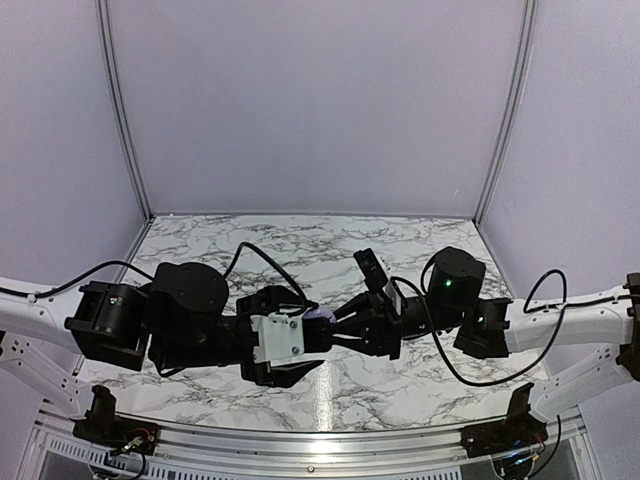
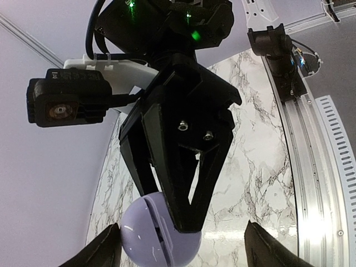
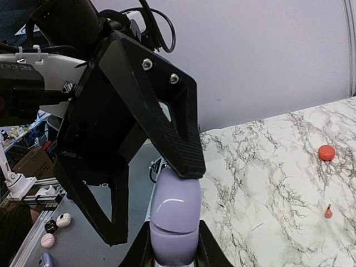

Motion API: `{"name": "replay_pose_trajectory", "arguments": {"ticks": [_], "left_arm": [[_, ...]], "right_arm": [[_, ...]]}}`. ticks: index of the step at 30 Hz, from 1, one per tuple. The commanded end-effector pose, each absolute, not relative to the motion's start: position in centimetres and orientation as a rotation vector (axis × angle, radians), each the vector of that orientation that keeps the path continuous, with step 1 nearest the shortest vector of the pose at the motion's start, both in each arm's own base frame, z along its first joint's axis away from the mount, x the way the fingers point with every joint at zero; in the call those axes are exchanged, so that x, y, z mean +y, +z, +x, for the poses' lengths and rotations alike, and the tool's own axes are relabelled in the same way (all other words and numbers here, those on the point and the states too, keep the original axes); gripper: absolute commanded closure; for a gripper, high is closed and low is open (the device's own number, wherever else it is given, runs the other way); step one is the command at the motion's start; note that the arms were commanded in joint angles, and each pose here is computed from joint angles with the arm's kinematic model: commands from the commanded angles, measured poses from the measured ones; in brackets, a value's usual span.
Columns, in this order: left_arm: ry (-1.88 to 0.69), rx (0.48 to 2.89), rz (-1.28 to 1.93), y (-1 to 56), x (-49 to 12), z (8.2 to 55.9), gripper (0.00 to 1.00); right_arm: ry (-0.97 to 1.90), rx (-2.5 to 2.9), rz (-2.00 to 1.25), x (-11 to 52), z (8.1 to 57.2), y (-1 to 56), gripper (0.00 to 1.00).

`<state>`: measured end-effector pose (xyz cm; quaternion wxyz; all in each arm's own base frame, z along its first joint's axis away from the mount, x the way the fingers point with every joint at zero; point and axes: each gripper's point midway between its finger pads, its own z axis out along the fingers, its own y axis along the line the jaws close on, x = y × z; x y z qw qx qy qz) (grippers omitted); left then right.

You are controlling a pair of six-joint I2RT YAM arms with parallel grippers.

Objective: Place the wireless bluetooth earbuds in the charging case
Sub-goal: Place the charging case with the earbuds at the center of the board.

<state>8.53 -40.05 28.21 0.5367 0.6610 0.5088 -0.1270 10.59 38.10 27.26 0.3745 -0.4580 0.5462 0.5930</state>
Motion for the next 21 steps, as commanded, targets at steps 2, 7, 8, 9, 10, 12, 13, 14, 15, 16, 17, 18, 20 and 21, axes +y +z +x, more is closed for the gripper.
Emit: {"name": "replay_pose_trajectory", "arguments": {"ticks": [2,7,8,9,10,12,13,14,15,16,17,18,20,21], "left_arm": [[-0.402,1.13,1.636,28.7,-41.3,5.9,0.26],[-0.411,1.149,1.687,26.9,-41.6,5.3,0.34],[-0.419,1.152,1.694,26.6,-41.6,5.2,0.35],[-0.433,1.152,1.706,26.3,-41.7,4.9,0.36],[-0.445,1.153,1.712,26.2,-41.7,4.7,0.36],[-0.475,1.151,1.731,25.9,-41.9,4.2,0.37],[-0.478,1.148,1.741,25.7,-41.9,4.1,0.38],[-0.469,1.147,1.754,25.3,-41.9,4.0,0.38],[-0.451,1.148,1.769,24.9,-41.9,4.1,0.38],[-0.427,1.153,1.782,24.5,-41.8,4.3,0.39],[-0.401,1.162,1.784,24.3,-41.8,4.6,0.39],[-0.374,1.179,1.768,24.3,-41.7,5.1,0.38],[-0.362,1.233,1.687,25.4,-41.3,6.9,0.29],[-0.381,1.268,1.629,26.2,-41.0,7.9,0.24]], "right_arm": [[1.515,1.436,-1.04,38.4,12.8,29.1,1.0],[1.545,1.432,-1.001,38.3,13.2,29.9,1.0],[1.55,1.427,-0.993,38.2,13.3,30.1,1.0],[1.551,1.424,-0.988,38.1,13.3,30.3,1.0],[1.549,1.425,-0.978,38.1,13.5,30.4,1.0],[1.554,1.421,-0.959,38.1,13.9,30.9,1.0],[1.56,1.416,-0.954,38.0,14.0,31.1,1.0],[1.561,1.417,-0.946,38.0,14.2,31.2,1.0],[1.561,1.417,-0.937,38.0,14.5,31.4,1.0],[1.561,1.417,-0.932,38.1,14.8,31.5,1.0],[1.561,1.42,-0.927,38.1,15.0,31.6,1.0],[1.556,1.425,-0.924,38.1,15.2,31.5,1.0],[1.533,1.44,-0.92,38.0,15.7,31.0,1.0],[1.521,1.45,-0.913,37.8,16.0,30.7,1.0]]}}
